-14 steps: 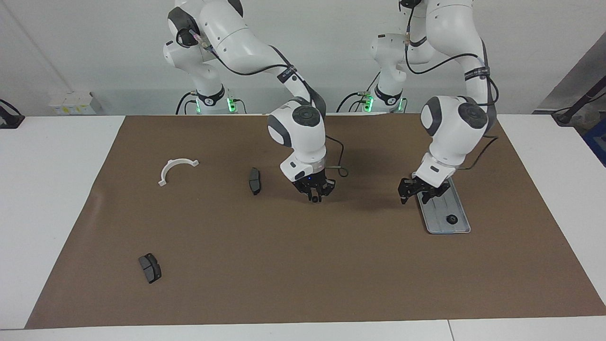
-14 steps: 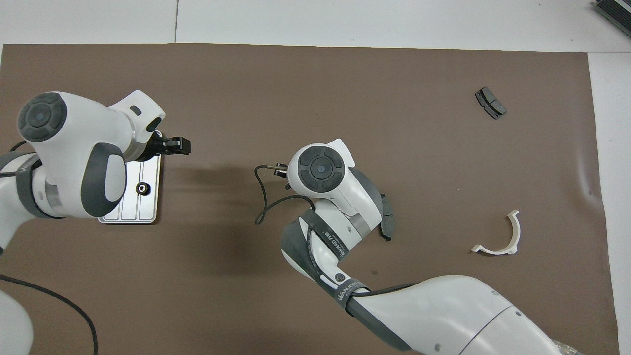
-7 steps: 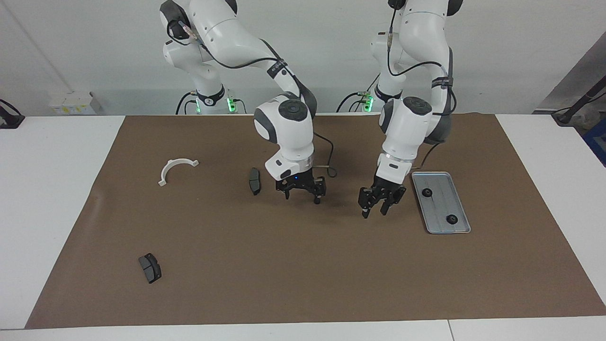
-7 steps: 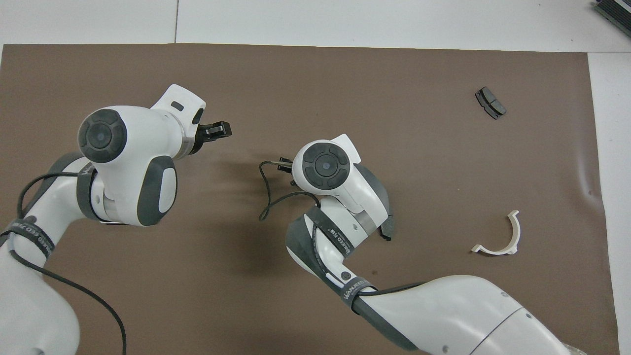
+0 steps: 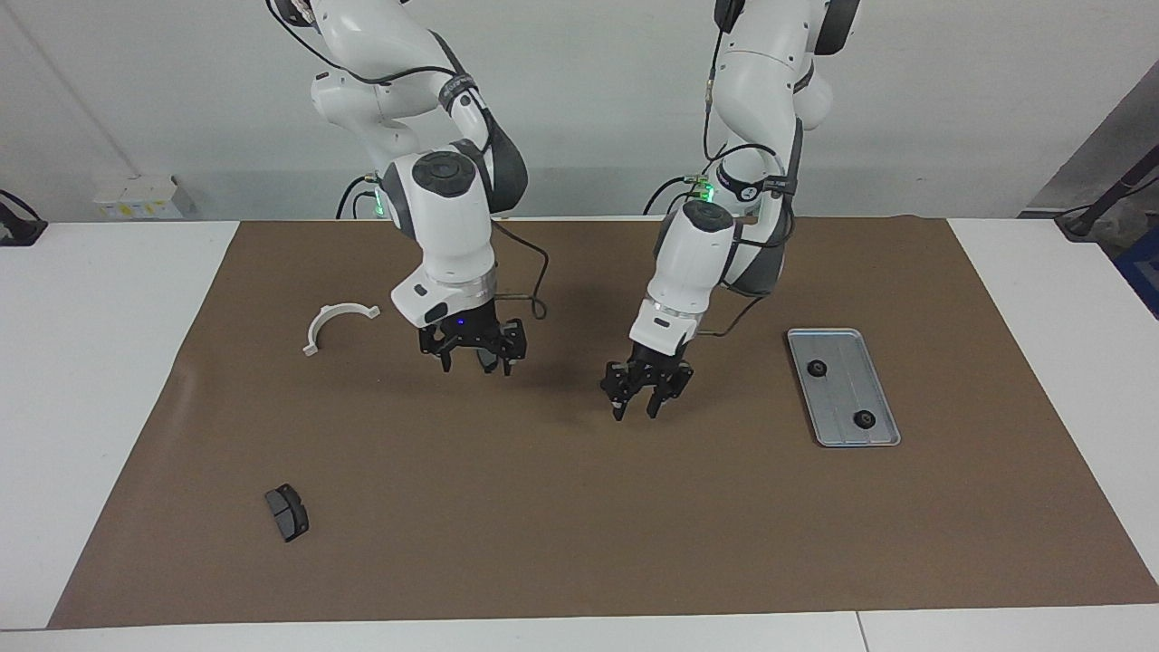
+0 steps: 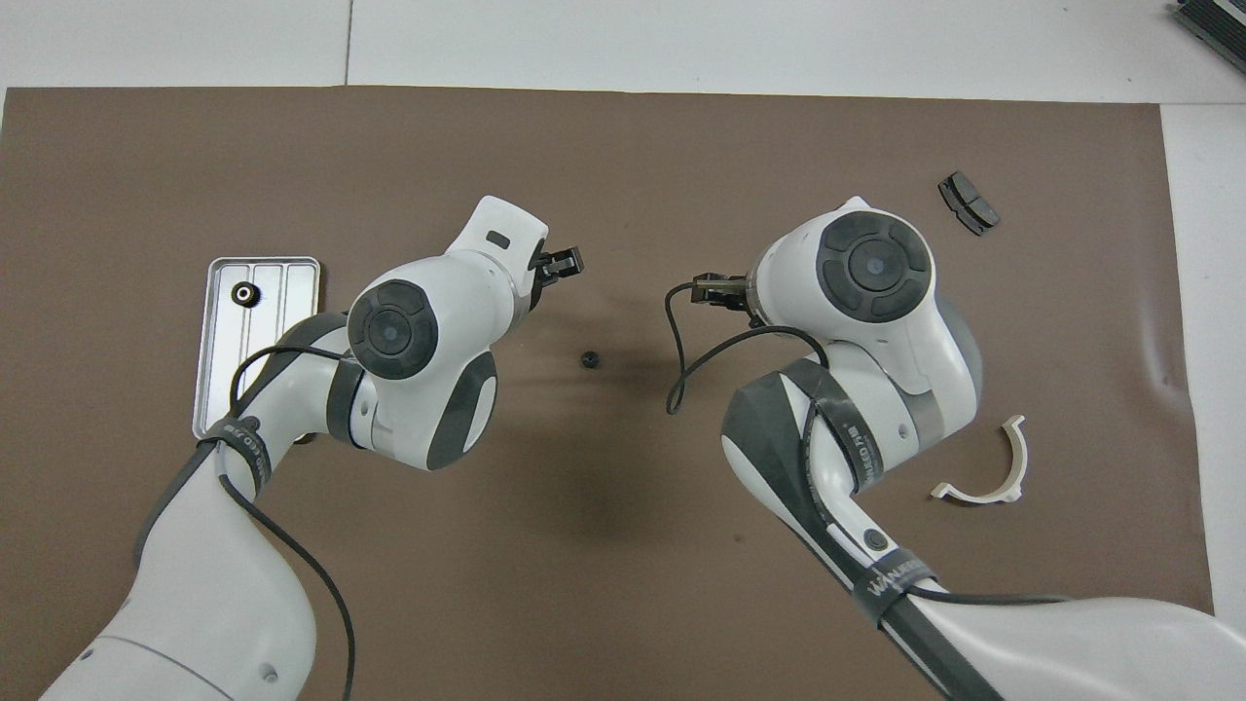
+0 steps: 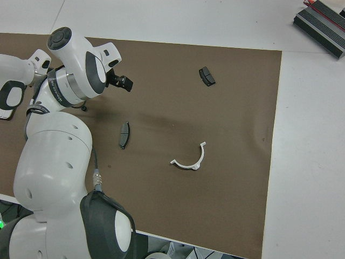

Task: Pick bearing gear from pile to tray

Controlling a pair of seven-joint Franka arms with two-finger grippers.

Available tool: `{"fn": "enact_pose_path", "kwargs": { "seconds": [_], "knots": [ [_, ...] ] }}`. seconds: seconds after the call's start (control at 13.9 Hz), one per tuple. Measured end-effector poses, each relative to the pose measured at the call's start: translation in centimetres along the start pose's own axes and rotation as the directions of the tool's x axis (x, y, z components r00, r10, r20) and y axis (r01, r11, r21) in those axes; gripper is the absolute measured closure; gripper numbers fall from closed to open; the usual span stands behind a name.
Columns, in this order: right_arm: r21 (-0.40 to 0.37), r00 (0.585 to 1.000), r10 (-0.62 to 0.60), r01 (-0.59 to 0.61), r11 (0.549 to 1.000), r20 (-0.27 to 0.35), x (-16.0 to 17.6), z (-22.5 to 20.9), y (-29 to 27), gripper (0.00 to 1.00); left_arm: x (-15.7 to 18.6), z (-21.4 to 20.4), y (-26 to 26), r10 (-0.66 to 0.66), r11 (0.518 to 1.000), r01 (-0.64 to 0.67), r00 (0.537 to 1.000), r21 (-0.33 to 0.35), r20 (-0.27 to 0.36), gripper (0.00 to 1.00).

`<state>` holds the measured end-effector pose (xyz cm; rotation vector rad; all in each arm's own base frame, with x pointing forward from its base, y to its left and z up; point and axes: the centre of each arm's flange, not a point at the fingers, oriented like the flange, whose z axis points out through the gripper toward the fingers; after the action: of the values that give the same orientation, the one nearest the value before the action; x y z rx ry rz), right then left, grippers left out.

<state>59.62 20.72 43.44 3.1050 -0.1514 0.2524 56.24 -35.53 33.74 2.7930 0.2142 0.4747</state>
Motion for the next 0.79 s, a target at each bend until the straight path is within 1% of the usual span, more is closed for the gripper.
{"fn": "enact_pose_path", "kwargs": {
  "seconds": [0.14, 0.22, 0.43, 0.5, 0.58, 0.65, 0.72, 0.79],
  "knots": [
    [-0.013, 1.0, -0.015, 0.015, 1.0, -0.008, 0.8, -2.0, 2.9, 0.0, -1.7, 0.8, 0.9, 0.027, 0.999, -0.028, 0.999, 0.019, 0.042, 0.39],
    [-0.022, 1.0, -0.02, 0.02, 1.0, -0.009, 1.0, -3.0, 4.3, 0.0, -2.5, 1.0, 1.2, 0.046, 0.998, -0.049, 0.997, 0.036, 0.068, 0.42],
    [-0.046, 1.0, -0.018, 0.019, 0.999, 0.019, 1.7, -6.5, 7.7, 0.0, -4.6, 1.8, 1.6, 0.106, 0.989, -0.119, 0.985, 0.093, 0.133, 0.46],
    [-0.054, 0.999, -0.014, 0.016, 0.998, 0.029, 1.9, -7.7, 8.7, 0.0, -5.0, 2.0, 1.5, 0.115, 0.986, -0.131, 0.983, 0.103, 0.144, 0.46],
    [-0.06, 0.999, -0.019, 0.021, 0.998, 0.038, 2.2, -8.8, 9.7, 0.0, -5.3, 2.1, 1.3, 0.122, 0.984, -0.139, 0.981, 0.109, 0.15, 0.52],
    [-0.055, 0.999, -0.025, 0.028, 0.998, 0.047, 2.5, -9.7, 10.7, 0.0, -5.5, 2.3, 1.1, 0.125, 0.983, -0.144, 0.98, 0.114, 0.154, 0.52],
    [-0.042, 0.998, -0.027, 0.029, 0.999, 0.056, 2.7, -10.5, 11.7, 0.0, -5.7, 2.3, 1.1, 0.129, 0.982, -0.148, 0.979, 0.116, 0.156, 0.55],
    [-0.034, 0.997, -0.024, 0.027, 0.999, 0.067, 2.9, -11.3, 12.6, 0.0, -5.9, 2.3, 1.1, 0.132, 0.981, -0.152, 0.978, 0.117, 0.159, 0.55]
  ]
}}
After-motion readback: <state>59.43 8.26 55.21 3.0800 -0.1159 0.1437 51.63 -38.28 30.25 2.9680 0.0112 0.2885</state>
